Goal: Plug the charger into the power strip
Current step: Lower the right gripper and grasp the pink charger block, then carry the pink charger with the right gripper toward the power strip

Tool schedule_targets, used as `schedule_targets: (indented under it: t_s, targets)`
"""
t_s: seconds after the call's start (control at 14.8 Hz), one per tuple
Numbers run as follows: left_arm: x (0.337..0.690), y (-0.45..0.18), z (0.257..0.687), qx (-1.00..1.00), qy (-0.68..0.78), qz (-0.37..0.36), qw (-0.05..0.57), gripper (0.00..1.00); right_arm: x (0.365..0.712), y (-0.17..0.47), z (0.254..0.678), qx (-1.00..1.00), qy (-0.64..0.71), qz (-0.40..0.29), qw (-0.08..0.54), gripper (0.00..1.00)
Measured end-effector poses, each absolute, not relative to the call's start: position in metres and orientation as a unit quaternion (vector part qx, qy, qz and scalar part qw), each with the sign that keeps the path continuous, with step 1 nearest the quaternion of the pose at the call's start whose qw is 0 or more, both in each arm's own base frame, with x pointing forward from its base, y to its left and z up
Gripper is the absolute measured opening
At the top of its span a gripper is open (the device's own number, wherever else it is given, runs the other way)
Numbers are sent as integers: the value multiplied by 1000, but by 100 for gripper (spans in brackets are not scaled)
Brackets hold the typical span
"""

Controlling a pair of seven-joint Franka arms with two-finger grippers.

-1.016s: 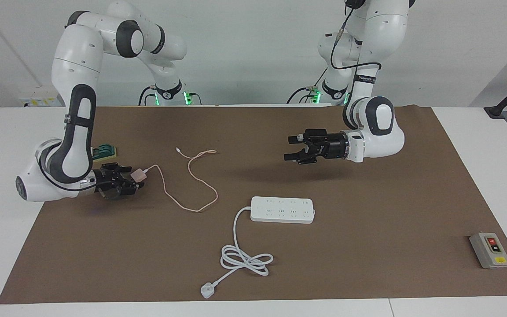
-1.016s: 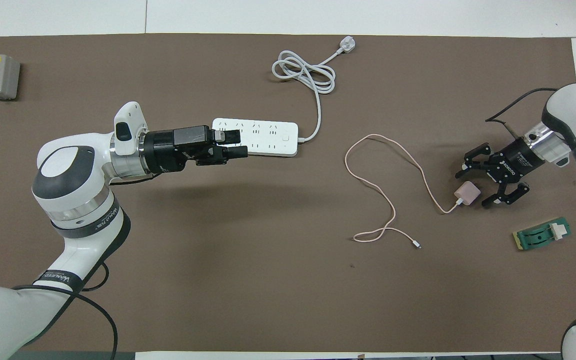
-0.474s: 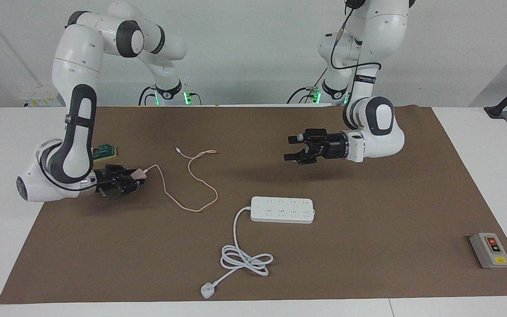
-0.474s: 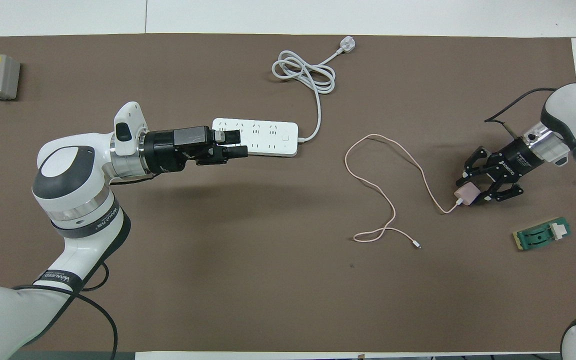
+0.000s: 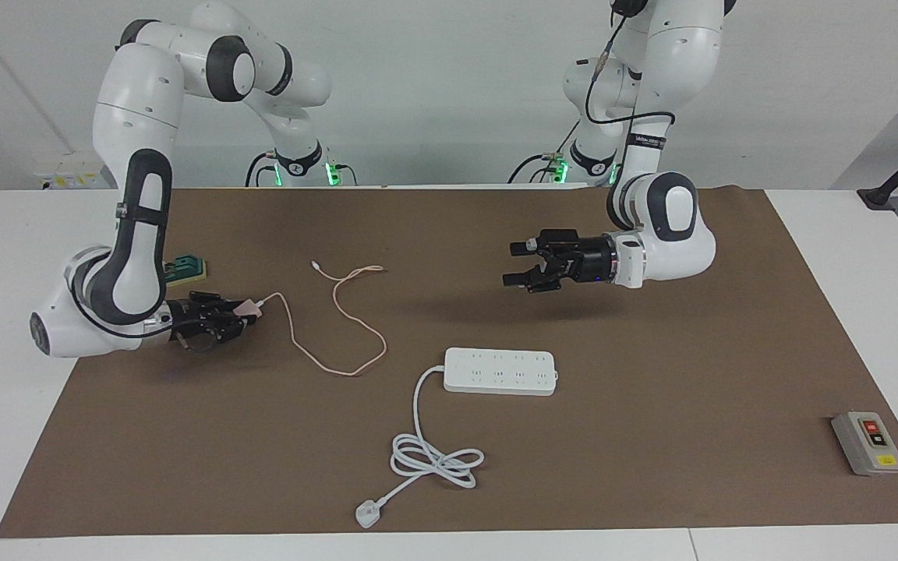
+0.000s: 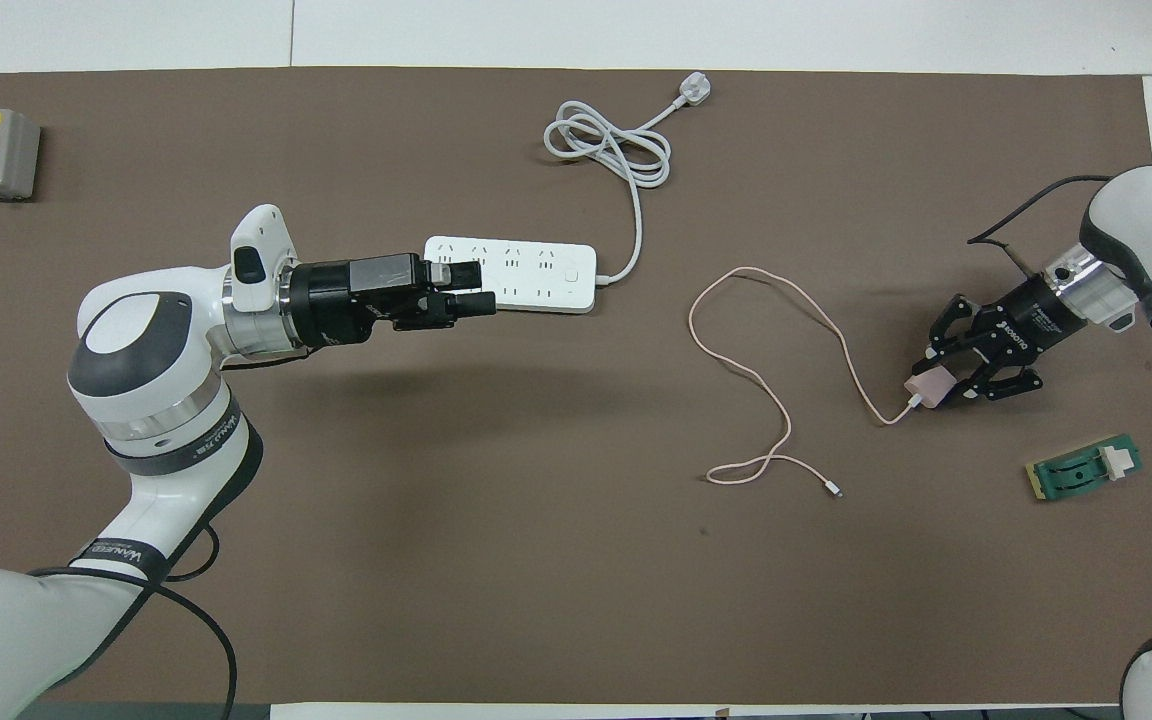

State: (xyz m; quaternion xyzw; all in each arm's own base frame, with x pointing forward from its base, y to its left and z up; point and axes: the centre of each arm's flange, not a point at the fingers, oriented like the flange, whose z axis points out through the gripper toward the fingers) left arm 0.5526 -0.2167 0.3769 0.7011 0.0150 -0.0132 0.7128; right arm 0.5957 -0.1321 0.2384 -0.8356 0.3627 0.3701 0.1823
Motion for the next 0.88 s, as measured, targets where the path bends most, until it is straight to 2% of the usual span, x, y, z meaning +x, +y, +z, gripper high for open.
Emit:
schedule_targets:
  t_s: [0.47, 0.88]
  targets:
    - [555, -217, 376, 701, 12, -9, 713, 100, 601, -127, 245, -832, 366, 365, 200, 47]
    - [556, -217, 377, 700, 10, -8, 714, 100, 625, -92, 294, -797, 426, 353, 244, 47]
